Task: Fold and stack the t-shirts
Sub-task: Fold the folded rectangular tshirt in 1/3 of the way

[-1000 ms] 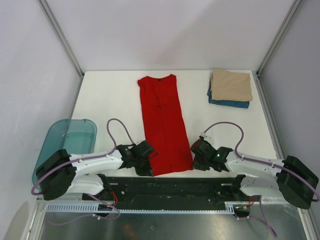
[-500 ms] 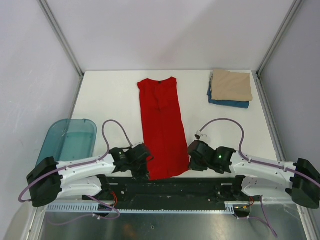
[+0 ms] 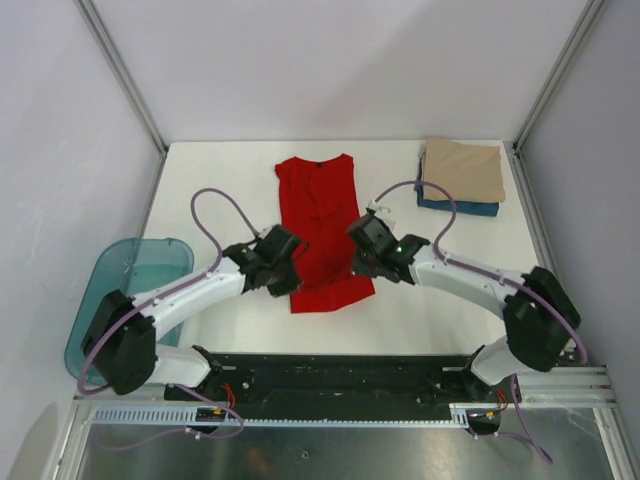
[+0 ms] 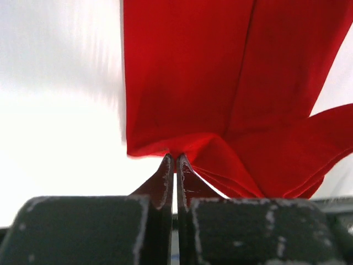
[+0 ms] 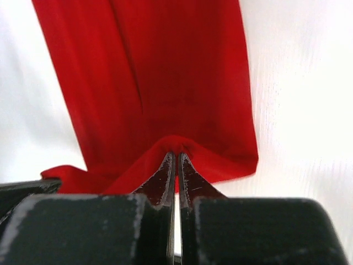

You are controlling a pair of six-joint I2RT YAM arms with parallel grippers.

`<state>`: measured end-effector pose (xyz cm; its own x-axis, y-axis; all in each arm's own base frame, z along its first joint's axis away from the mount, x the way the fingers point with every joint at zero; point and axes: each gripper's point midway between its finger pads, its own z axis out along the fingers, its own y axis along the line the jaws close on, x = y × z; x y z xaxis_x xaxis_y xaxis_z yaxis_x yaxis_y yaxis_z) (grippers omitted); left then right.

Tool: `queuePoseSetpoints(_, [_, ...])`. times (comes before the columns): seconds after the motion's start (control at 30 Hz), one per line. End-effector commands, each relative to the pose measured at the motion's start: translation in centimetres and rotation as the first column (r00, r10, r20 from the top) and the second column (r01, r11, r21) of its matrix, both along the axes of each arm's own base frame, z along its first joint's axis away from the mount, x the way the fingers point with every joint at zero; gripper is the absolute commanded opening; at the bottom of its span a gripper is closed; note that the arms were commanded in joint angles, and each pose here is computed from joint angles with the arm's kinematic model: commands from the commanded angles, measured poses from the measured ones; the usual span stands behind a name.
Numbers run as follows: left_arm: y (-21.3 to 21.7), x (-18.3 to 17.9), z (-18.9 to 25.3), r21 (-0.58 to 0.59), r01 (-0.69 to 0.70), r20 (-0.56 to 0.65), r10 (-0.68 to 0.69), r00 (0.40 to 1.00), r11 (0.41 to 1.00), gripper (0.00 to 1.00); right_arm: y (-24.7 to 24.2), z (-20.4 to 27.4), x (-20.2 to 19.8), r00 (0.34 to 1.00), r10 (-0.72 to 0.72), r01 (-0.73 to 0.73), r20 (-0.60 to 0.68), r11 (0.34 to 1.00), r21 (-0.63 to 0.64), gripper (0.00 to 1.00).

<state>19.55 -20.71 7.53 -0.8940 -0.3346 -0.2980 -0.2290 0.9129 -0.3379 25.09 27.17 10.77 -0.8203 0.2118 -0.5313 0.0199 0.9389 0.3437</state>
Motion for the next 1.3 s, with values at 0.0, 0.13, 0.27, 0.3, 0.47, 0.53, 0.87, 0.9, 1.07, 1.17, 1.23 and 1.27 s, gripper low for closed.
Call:
queuePoseSetpoints(0.0, [1.1,6.7,1.9,0.068,-0.052,0.147,0.041,0.988,0.996,0.00,1.4,1.5,6.2,0.995,-0.018,0.015,0.100,0.999,0.029,0.00])
queuePoseSetpoints(0.13, [1.2,11.2,2.6,0.074,-0.103,0.198,0.086,0.976,0.992,0.00,1.8,1.0,10.4,0.992,-0.058,0.050,0.115,0.996,0.073,0.00])
queuePoseSetpoints(0.27, [1.6,15.1,2.6,0.086,-0.156,0.221,0.134,0.966,0.984,0.00,1.7,-0.2,14.1,0.988,-0.100,0.090,0.122,0.992,0.084,0.00])
queuePoseSetpoints(0.3, [1.6,15.9,2.5,0.088,-0.164,0.222,0.141,0.965,0.983,0.00,1.6,-0.5,14.9,0.986,-0.112,0.101,0.124,0.991,0.089,0.00])
queuePoseSetpoints(0.47, [1.7,18.6,1.5,0.096,-0.190,0.209,0.167,0.964,0.977,0.00,1.0,-1.5,17.6,0.979,-0.162,0.147,0.123,0.982,0.119,0.00])
queuePoseSetpoints(0.53, [2.0,19.2,1.0,0.098,-0.199,0.198,0.177,0.964,0.975,0.00,0.8,-1.4,18.2,0.977,-0.172,0.156,0.126,0.979,0.132,0.00])
queuePoseSetpoints(0.87, [3.3,20.7,1.1,0.084,-0.223,0.197,0.204,0.959,0.971,0.00,0.3,0.3,19.6,0.970,-0.182,0.154,0.162,0.973,0.173,0.00])
queuePoseSetpoints(0.9, [3.5,20.8,1.0,0.086,-0.225,0.194,0.206,0.959,0.971,0.00,0.2,0.3,19.8,0.970,-0.183,0.154,0.162,0.972,0.174,0.00])
queuePoseSetpoints(1.07, [3.4,21.5,0.2,0.087,-0.203,0.178,0.185,0.966,0.975,0.00,-0.1,-0.5,20.5,0.971,-0.189,0.162,0.145,0.971,0.177,0.00])
queuePoseSetpoints(1.17, [3.2,22.1,-0.4,0.087,-0.185,0.171,0.169,0.971,0.979,0.00,-0.3,-1.2,20.8,0.974,-0.188,0.164,0.129,0.971,0.177,0.00])
queuePoseSetpoints(1.23, [3.4,22.3,-0.7,0.094,-0.181,0.172,0.163,0.971,0.979,0.00,-0.3,-1.4,21.0,0.975,-0.182,0.158,0.129,0.971,0.178,0.00])
queuePoseSetpoints(1.27, [3.6,22.4,-0.9,0.099,-0.180,0.174,0.161,0.971,0.979,0.00,-0.3,-1.6,21.1,0.976,-0.175,0.151,0.129,0.972,0.178,0.01])
